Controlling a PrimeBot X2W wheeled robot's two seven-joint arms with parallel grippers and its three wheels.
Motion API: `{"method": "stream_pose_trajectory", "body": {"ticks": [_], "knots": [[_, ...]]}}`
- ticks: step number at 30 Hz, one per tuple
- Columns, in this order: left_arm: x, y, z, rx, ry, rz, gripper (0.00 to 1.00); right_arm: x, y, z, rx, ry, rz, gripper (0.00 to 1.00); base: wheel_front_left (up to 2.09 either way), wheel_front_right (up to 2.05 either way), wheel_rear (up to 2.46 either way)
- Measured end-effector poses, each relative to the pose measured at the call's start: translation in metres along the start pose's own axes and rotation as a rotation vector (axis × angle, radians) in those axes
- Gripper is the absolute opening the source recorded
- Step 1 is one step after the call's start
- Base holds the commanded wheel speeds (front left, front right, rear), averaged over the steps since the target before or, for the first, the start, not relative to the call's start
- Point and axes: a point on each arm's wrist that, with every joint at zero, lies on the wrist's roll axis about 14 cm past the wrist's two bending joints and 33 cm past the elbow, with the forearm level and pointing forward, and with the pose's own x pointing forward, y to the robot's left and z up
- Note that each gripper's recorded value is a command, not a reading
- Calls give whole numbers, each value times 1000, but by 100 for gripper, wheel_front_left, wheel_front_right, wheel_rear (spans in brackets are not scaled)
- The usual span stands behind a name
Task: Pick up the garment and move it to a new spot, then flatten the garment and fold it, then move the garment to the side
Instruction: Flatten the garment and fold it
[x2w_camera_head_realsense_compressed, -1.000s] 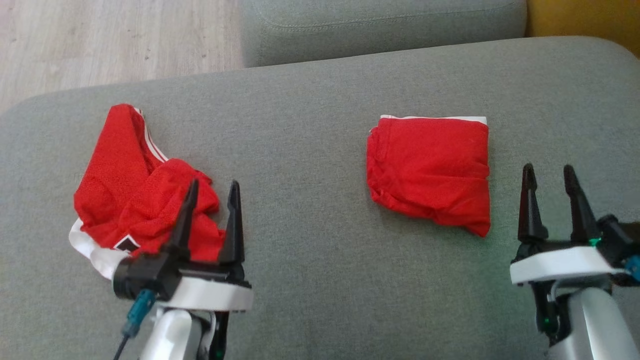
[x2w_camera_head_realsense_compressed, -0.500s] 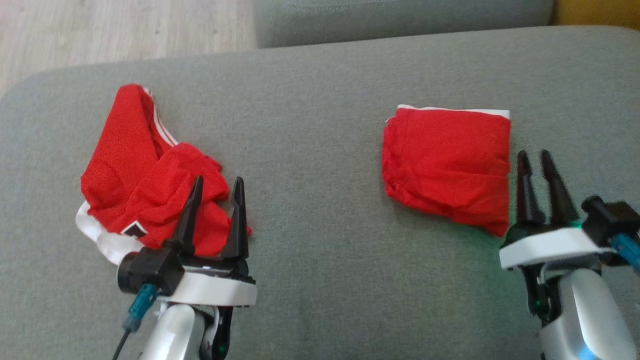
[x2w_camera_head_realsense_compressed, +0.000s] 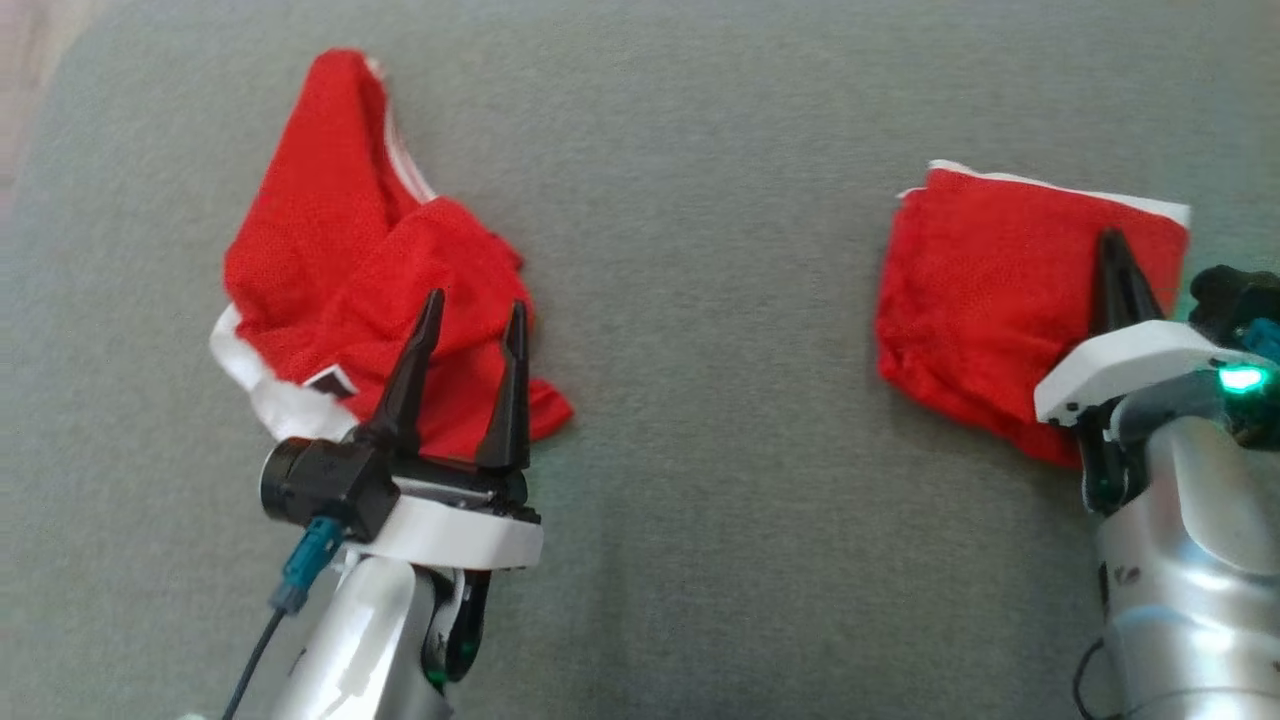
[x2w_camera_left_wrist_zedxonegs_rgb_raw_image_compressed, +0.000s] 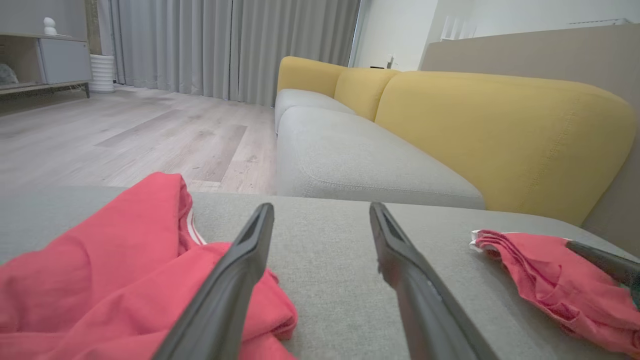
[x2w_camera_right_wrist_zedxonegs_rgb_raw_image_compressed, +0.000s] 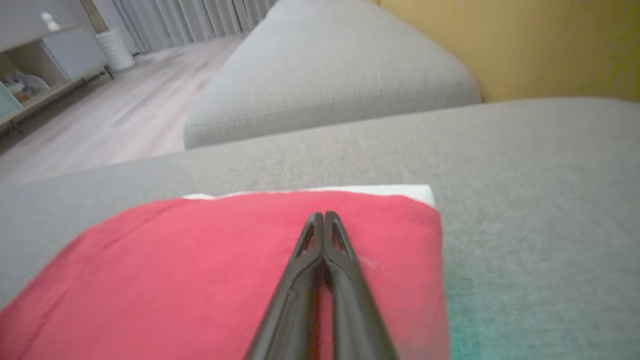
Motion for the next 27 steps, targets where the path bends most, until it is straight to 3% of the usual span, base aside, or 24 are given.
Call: {"method": "stream_pose_trajectory", "body": {"ticks": [5,15,23,27], "knots": [[-6,15,-2,13,12,43,100,14,11,-40,-19,149,16,0,0,0,0],[-12,15,15,18,-29,55,100,12,70,-17,-56,43,192,0,0,0,0],[-17,7,22,11,-49,41,100,-11,108,-47,-140,156,334,0,0,0,0],[-21,6,24,5,-55,43,100,-20,110,-53,-143,179,343,0,0,0,0]]}}
